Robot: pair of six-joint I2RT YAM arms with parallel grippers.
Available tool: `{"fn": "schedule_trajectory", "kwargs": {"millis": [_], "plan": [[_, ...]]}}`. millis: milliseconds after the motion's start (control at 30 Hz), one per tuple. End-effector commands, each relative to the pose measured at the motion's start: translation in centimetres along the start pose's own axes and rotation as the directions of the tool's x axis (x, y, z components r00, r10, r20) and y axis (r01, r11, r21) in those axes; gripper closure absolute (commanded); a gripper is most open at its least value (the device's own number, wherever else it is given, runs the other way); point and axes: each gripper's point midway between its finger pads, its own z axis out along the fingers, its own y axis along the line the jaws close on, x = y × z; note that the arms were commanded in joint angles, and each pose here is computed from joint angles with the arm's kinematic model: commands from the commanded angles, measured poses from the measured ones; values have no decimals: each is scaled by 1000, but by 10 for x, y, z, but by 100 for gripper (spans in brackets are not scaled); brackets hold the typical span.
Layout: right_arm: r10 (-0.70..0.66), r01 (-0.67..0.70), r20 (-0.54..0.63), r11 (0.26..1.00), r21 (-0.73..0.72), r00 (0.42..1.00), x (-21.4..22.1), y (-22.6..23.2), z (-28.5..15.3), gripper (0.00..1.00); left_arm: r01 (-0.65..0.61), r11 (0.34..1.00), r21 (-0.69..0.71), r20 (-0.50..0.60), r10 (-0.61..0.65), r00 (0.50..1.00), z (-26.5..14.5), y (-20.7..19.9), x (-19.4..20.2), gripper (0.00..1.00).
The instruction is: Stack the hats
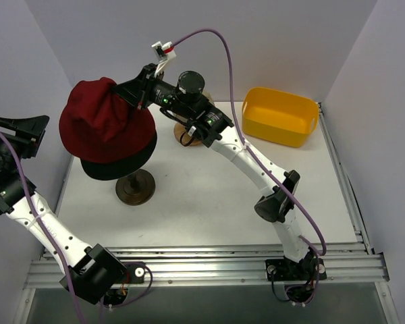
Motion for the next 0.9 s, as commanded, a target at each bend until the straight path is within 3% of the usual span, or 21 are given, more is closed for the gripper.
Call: {"fn": "schedule_trajectory", "kwargs": {"millis": [0,600,700,867], "plan": [[-15,21,64,996,-89,998,-15,31,5,99,-71,986,153,22,69,997,-8,-40,-3,30],[-30,33,89,999,-30,996,-20,24,6,92,-59,971,231,-49,72,996,18,-40,28,30],[-34,36,88,999,-27,996,-20,24,5,92,-48,972,228,-66,64,996,26,-35,31,39],[-26,29,95,999,-29,995,-21,24,7,91,-24,977,213,-96,45,994,35,-25,32,68]]}}
